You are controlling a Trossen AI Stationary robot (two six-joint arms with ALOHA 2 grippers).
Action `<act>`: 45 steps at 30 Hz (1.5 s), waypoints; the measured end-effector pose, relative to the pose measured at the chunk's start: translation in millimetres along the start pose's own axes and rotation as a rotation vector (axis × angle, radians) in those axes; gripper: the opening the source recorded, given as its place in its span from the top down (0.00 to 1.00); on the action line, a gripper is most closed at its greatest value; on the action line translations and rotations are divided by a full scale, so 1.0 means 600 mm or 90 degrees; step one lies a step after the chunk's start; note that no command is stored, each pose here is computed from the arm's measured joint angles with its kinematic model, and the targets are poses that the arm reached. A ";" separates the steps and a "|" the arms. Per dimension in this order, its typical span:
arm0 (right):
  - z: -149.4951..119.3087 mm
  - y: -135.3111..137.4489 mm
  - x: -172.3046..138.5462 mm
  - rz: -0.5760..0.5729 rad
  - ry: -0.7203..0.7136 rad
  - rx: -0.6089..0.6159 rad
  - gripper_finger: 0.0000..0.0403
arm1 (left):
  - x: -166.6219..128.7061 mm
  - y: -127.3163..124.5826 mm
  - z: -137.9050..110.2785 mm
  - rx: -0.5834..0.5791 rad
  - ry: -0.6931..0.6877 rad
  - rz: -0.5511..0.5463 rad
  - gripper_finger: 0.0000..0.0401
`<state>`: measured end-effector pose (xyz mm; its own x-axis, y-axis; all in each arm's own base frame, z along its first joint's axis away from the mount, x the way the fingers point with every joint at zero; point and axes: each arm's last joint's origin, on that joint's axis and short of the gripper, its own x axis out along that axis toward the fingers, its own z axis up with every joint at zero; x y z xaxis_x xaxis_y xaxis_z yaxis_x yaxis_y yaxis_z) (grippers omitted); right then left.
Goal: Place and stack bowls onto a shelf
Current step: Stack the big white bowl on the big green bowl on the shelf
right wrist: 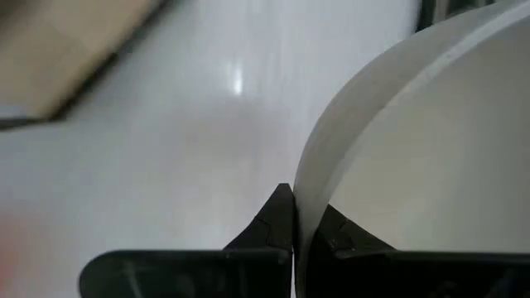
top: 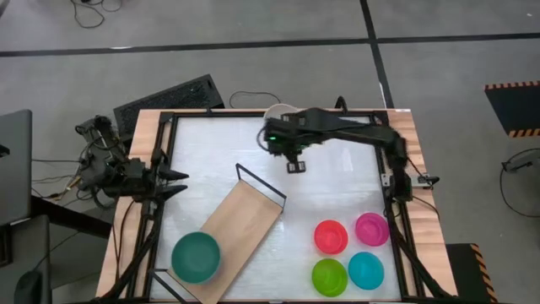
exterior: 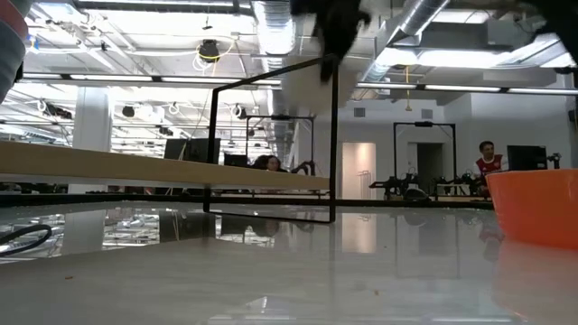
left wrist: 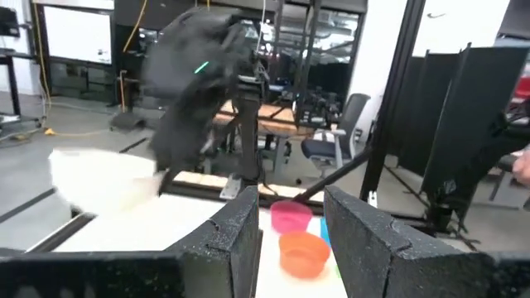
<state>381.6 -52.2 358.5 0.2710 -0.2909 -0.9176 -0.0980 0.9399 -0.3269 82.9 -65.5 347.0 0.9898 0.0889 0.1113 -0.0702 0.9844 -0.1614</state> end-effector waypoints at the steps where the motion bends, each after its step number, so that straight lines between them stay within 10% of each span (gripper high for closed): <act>1: -0.005 0.007 -0.028 -0.001 -0.030 -0.001 0.94 | 0.000 0.001 0.006 -0.004 -0.004 -0.004 0.69; 11: -0.018 0.123 -0.229 0.181 -0.420 -0.085 0.94 | 0.027 -0.009 0.097 0.080 0.046 -0.067 0.69; 19: 0.007 0.241 -0.229 0.278 -0.427 -0.208 0.94 | 0.100 -0.061 0.139 0.146 0.164 -0.223 0.69; 32: 0.056 0.383 -0.172 0.416 -0.406 -0.314 0.94 | 0.236 -0.089 0.089 0.178 0.335 -0.488 0.69; 45: 0.070 0.419 -0.162 0.429 -0.435 -0.330 0.94 | 0.342 -0.090 -0.017 0.137 0.437 -0.646 0.69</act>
<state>370.7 219.5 374.8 0.4700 0.5664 -0.6770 -0.7737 0.6335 -0.0071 291.3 -102.2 368.6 0.4642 -0.7606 -0.4540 0.8095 0.5723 -0.1311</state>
